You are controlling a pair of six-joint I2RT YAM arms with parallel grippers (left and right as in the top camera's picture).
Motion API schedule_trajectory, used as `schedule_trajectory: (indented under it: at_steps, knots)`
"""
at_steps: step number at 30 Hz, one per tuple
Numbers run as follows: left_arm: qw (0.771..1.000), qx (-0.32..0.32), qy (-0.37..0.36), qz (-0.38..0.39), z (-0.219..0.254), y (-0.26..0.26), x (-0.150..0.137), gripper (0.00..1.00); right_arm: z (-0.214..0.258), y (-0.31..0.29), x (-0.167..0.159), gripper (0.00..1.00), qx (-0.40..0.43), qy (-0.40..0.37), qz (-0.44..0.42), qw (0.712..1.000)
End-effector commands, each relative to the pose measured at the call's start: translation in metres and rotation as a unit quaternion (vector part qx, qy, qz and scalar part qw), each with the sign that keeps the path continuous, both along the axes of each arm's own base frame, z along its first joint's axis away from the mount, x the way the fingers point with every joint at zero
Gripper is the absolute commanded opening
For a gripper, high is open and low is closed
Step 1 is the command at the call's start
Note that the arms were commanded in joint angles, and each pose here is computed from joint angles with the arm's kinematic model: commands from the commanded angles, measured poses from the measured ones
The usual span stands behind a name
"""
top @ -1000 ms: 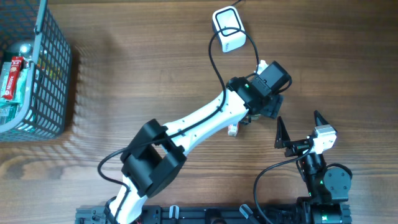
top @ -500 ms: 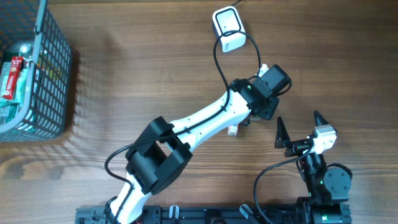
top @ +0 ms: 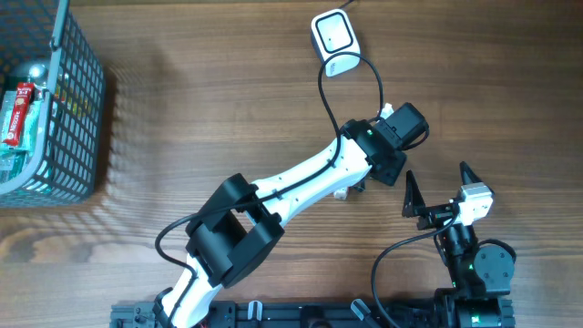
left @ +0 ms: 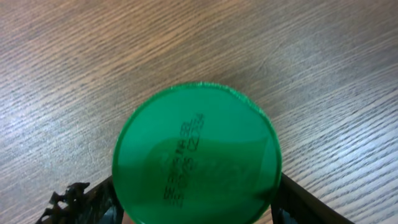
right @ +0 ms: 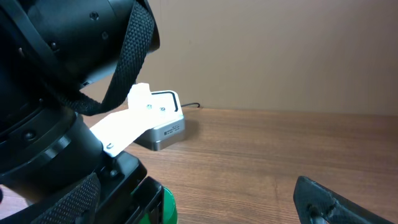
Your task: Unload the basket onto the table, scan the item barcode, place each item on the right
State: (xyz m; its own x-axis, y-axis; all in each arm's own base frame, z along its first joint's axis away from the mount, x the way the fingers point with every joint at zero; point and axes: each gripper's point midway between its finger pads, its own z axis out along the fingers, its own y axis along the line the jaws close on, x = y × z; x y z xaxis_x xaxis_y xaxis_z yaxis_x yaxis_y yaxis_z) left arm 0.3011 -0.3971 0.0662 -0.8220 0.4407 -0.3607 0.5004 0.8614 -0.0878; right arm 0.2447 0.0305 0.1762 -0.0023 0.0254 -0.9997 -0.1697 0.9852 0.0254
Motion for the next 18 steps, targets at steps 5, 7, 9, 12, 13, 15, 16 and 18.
schedule_trajectory:
  at_steps: [5, 7, 9, 12, 13, 15, 16, 18]
  knots:
    - [1.0, -0.006, -0.008, -0.01, 0.008, -0.005, -0.004, 0.79, 0.0, 0.001, 0.0, 1.0, 0.001, -0.001, 0.002, 1.0]
    - [0.999, 0.007, -0.041, 0.003, 0.012, 0.0, 0.009, 0.83, 0.0, 0.001, 0.0, 1.0, 0.001, -0.001, 0.002, 1.0]
    - [0.997, 0.02, -0.073, 0.018, 0.016, 0.006, 0.021, 0.86, 0.0, 0.001, 0.0, 1.0, 0.001, -0.001, 0.002, 1.0]
    - [0.995, 0.018, -0.093, -0.017, 0.019, -0.001, 0.026, 0.89, 0.0, 0.001, 0.0, 1.0, 0.0, -0.001, 0.002, 1.0]
    - [0.995, 0.013, -0.093, -0.03, 0.02, -0.005, 0.025, 0.88, 0.0, 0.001, 0.0, 1.0, 0.0, -0.001, 0.002, 1.0]
    - [0.994, -0.01, -0.085, -0.065, 0.02, -0.018, 0.019, 0.85, 0.0, 0.001, 0.0, 1.0, 0.001, -0.001, 0.002, 1.0]
    - [0.994, -0.012, -0.084, -0.073, 0.019, -0.02, 0.018, 0.84, 0.0, 0.001, 0.0, 1.0, 0.0, -0.001, 0.002, 1.0]
    - [0.994, -0.011, -0.083, -0.073, 0.018, -0.021, 0.019, 0.82, 0.0, 0.001, 0.0, 1.0, 0.0, -0.001, 0.002, 1.0]
